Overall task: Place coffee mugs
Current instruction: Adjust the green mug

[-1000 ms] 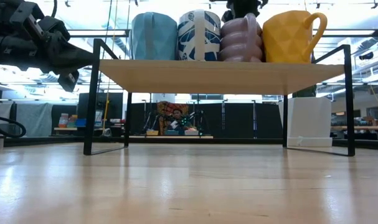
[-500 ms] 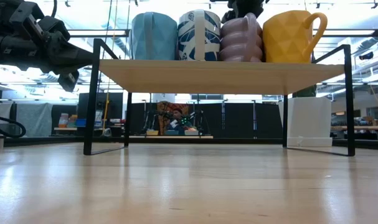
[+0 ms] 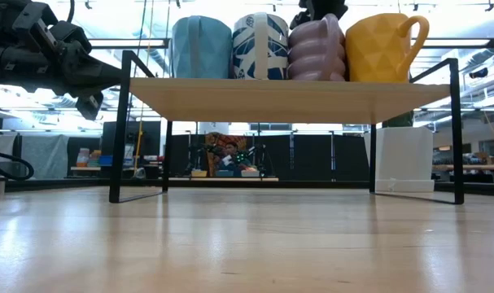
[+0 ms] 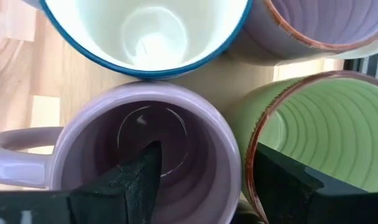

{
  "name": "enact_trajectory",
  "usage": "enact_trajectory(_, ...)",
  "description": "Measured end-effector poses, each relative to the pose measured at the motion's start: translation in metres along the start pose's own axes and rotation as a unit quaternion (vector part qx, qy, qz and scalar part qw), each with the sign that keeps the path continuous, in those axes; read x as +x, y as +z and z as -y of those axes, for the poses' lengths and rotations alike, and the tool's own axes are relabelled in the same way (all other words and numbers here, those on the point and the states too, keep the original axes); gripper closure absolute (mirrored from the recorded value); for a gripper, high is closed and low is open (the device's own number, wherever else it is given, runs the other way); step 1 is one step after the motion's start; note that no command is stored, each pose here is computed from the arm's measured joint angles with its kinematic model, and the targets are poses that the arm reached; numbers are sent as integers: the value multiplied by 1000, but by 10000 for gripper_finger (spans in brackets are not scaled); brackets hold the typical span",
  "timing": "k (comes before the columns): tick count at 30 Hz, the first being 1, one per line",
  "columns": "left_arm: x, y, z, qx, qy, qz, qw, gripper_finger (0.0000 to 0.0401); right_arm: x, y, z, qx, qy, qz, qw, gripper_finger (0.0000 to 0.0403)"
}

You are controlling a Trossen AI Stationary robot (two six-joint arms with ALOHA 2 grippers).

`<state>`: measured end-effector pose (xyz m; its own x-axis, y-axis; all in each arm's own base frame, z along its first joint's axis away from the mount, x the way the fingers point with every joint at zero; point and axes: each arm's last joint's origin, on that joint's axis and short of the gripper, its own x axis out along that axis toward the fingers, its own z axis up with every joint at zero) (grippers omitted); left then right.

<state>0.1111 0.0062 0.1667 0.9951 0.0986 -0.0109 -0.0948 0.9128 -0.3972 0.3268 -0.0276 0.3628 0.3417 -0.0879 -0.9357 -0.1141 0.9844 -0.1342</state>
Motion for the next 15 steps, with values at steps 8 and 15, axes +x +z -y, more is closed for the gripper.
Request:
enact_trajectory(8,0,0,0,0,0,0,1000,388,0,0,3,-2,-6,0,1000,163)
enact_trajectory(15,0,0,0,0,0,0,1000,388,1,-2,11,12,4,5,1000,163)
